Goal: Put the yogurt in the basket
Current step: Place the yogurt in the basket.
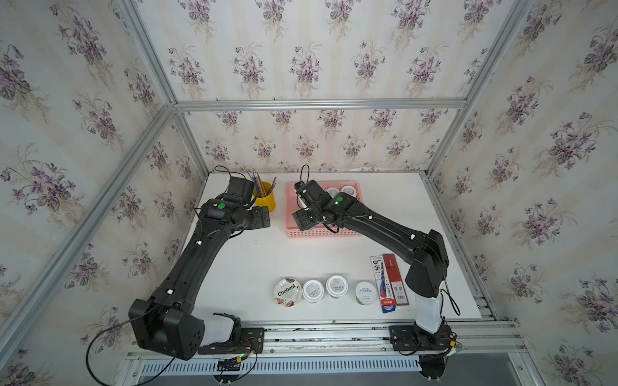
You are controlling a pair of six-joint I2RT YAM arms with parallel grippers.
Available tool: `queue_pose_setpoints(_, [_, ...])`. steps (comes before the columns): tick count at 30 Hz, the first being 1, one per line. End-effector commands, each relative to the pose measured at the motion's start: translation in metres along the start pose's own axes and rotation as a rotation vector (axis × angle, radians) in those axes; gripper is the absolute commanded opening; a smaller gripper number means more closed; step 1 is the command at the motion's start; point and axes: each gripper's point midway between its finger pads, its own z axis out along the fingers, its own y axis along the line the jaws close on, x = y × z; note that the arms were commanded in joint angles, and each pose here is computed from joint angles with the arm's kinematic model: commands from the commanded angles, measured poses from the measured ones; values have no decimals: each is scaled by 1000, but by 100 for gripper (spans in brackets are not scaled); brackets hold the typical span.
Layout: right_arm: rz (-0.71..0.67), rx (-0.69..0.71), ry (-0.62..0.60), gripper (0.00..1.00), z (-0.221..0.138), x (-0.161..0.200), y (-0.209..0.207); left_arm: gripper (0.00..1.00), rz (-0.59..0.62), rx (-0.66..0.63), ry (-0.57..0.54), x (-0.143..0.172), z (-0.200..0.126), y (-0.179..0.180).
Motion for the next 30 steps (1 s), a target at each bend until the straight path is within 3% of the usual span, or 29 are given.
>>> queue_pose_setpoints(1, [17, -15, -16, 82, 11, -11, -12, 99, 44, 0, -9, -10, 3, -11])
queue_pose_setpoints(17, [94, 95, 83, 81, 91, 0, -90, 99, 68, 42, 74, -13, 37, -35])
queue_pose_setpoints(30, [100, 140, 146, 81, 120, 23, -107, 99, 78, 29, 89, -10, 42, -33])
